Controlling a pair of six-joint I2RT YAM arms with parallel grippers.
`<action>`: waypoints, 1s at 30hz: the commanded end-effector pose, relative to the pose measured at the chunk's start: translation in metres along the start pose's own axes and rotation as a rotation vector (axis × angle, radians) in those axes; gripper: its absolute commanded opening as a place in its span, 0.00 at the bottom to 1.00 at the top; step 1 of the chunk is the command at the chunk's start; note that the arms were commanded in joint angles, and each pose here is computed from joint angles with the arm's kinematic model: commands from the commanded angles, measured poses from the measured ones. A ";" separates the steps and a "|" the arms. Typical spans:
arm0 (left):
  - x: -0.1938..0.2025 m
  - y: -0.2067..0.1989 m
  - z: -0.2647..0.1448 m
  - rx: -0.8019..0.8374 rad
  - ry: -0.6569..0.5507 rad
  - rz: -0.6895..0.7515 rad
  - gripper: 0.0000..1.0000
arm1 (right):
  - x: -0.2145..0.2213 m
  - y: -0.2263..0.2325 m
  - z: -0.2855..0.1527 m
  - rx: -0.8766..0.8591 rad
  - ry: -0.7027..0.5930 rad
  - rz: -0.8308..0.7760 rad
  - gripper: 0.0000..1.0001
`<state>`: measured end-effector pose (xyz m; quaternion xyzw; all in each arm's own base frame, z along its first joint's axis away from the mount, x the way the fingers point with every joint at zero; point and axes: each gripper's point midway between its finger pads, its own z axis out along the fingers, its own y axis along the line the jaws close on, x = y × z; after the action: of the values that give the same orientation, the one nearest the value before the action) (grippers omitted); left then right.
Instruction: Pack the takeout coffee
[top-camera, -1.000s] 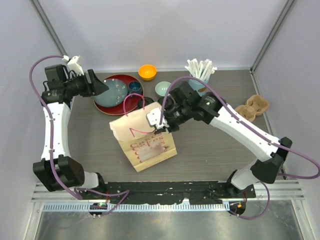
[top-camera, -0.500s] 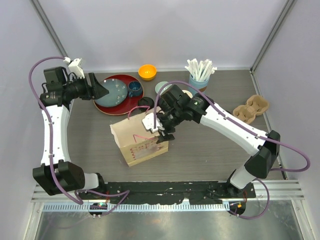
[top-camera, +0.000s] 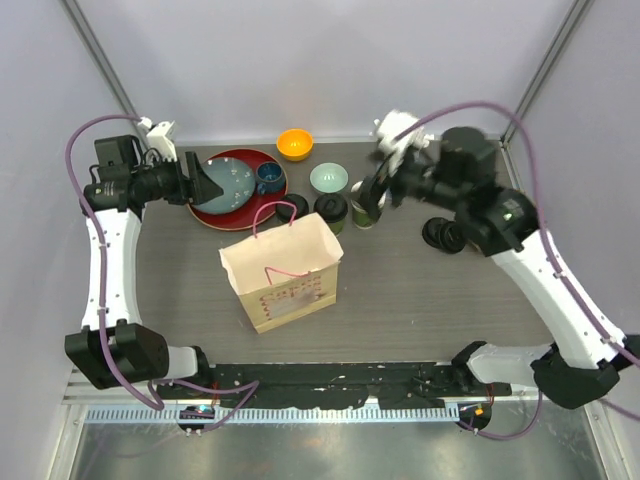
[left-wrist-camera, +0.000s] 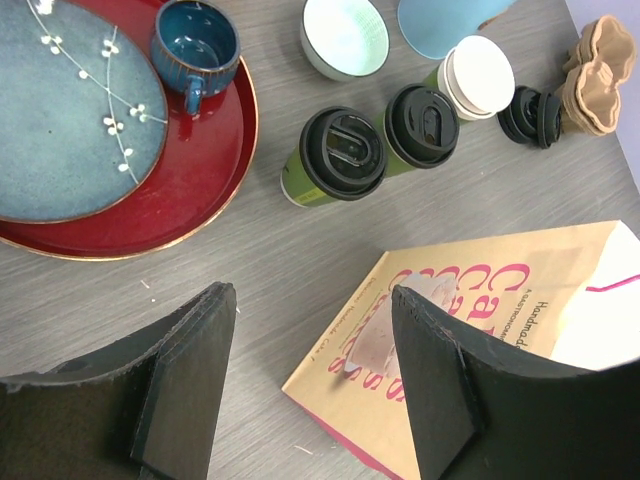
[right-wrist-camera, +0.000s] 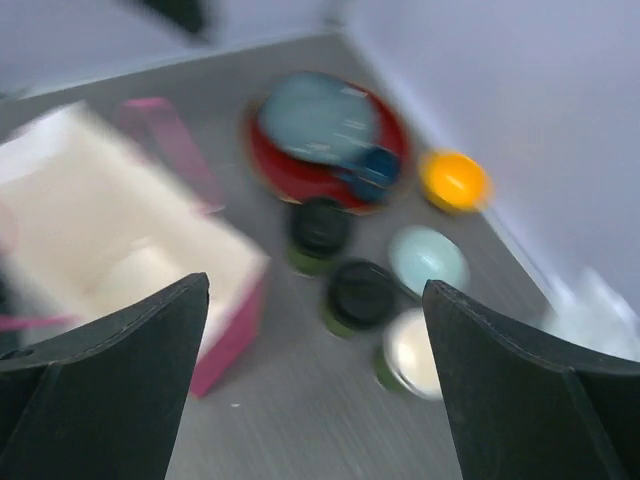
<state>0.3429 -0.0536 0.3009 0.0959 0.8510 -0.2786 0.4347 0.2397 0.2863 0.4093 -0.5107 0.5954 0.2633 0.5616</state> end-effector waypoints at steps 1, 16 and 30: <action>-0.006 -0.011 -0.005 0.044 0.003 0.036 0.67 | 0.090 -0.145 -0.079 0.764 0.131 0.464 0.94; 0.015 -0.001 -0.006 0.050 0.164 0.098 0.67 | 0.371 -0.253 -0.274 1.169 0.639 0.791 0.78; 0.024 0.026 -0.005 0.009 0.354 0.116 0.67 | 0.414 -0.261 -0.272 0.965 0.731 0.736 0.77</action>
<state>0.3406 -0.0395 0.2698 0.1534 0.9022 -0.2644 0.3043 0.4070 -0.1653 0.1185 0.0102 0.9470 -0.0325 0.3194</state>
